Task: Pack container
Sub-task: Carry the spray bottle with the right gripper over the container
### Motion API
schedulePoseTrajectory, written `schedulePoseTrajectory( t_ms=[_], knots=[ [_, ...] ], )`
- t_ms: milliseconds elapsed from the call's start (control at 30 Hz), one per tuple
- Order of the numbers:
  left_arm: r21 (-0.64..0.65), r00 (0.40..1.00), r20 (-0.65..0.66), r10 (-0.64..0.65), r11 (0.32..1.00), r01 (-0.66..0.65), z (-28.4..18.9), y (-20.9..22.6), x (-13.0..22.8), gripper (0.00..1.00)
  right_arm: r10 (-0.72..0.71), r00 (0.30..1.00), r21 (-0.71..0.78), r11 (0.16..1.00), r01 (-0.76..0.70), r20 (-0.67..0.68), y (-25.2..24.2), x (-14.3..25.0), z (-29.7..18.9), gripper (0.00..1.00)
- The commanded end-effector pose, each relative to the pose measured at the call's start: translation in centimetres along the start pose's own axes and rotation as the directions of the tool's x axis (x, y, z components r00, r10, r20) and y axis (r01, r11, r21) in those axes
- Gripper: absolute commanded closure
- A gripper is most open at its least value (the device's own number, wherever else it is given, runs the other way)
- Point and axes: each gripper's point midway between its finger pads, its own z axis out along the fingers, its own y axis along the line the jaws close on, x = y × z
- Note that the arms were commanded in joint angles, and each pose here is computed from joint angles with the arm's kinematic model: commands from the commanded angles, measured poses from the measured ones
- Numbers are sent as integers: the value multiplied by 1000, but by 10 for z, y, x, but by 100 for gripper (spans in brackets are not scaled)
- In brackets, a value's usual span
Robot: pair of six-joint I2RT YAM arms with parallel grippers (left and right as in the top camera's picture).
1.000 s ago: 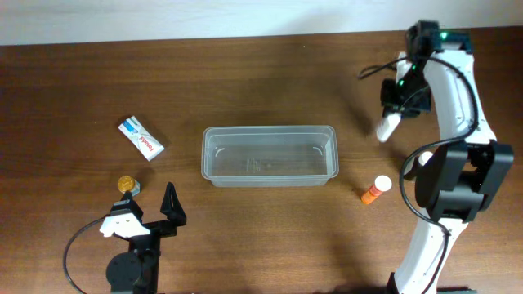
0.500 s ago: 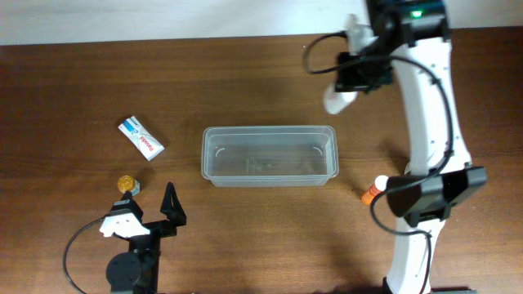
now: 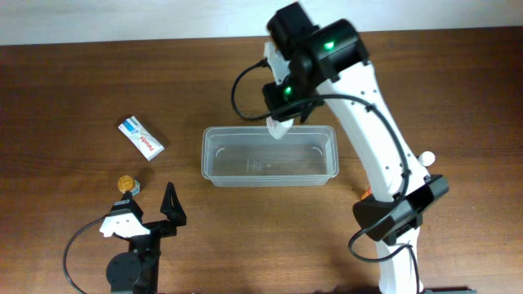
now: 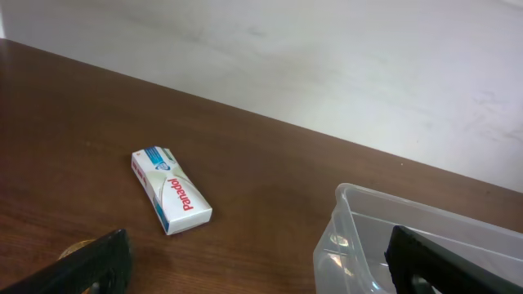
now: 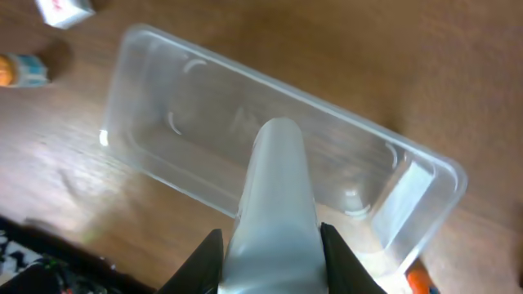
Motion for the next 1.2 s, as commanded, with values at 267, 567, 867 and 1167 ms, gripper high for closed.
schedulePoseTrajectory(
  t_ms=[267, 567, 867, 1167],
  knots=[
    [8, 1000, 1, 8, 1000, -8, 0, -1, 1, 1, 193, 976, 233, 958, -165, -104, -28, 34, 31, 83],
    [8, 1000, 1, 8, 1000, -8, 0, -1, 1, 0, 238, 962, 298, 935, -190, -134, -41, 43, 53, 83],
    [8, 1000, 1, 8, 1000, -8, 0, -1, 1, 1, 285, 950, 340, 912, -229, -125, -59, 44, 65, 83],
    [8, 1000, 1, 8, 1000, -8, 0, -1, 1, 1, 322, 940, 345, 900, -266, -114, -73, 42, 65, 83]
  ],
)
